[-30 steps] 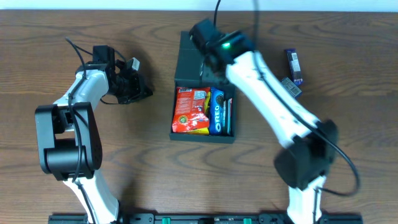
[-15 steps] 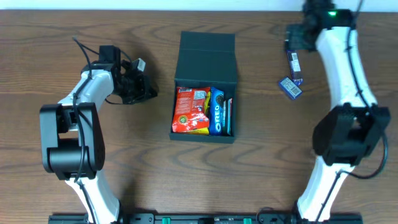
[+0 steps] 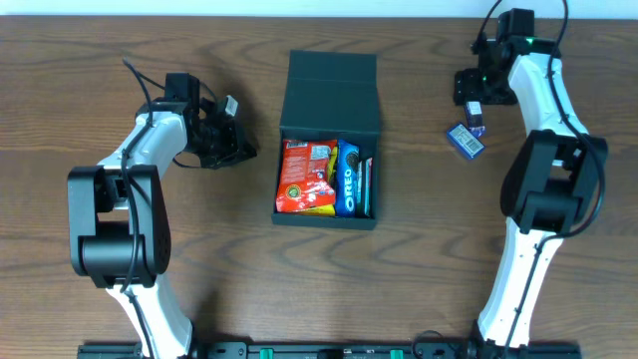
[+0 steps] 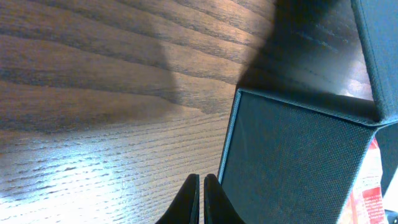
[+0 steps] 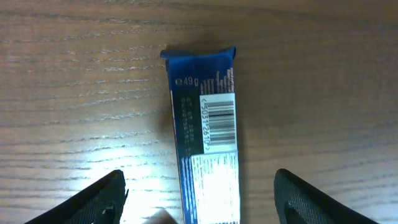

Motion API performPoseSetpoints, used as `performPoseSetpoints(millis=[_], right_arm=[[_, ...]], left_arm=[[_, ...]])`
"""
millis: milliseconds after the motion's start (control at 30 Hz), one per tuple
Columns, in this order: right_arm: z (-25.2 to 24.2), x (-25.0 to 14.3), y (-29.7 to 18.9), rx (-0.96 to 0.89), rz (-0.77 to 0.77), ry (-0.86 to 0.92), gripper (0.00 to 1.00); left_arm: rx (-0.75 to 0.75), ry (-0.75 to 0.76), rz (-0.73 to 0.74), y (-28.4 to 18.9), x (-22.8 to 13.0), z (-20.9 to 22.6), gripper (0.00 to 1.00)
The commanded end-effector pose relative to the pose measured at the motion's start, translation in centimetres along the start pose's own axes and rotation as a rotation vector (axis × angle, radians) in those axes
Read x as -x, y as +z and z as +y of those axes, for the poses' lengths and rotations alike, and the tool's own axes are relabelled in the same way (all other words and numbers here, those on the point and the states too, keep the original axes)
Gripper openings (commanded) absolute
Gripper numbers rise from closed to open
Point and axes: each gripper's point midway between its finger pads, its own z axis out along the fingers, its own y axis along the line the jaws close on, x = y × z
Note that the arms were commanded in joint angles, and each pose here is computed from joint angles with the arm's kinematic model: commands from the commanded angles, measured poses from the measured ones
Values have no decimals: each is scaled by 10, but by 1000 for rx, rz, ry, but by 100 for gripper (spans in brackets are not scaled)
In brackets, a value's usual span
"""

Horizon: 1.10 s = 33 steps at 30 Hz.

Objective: Pack container
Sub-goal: 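Grasp the dark blue 49g bar with the right gripper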

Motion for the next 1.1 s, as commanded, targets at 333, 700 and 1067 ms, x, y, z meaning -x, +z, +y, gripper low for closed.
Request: performPoseSetpoints(millis=[333, 700, 1067], right_arm=[[-7, -7, 15, -60, 34, -48, 67], [0, -19, 35, -51, 83, -52, 56], [0, -19, 34, -53, 81, -3, 31]], left_arm=[[-9, 3, -12, -6, 1, -6, 6], [-9, 4, -14, -6, 2, -6, 6], [-9, 5, -15, -6, 2, -6, 6]])
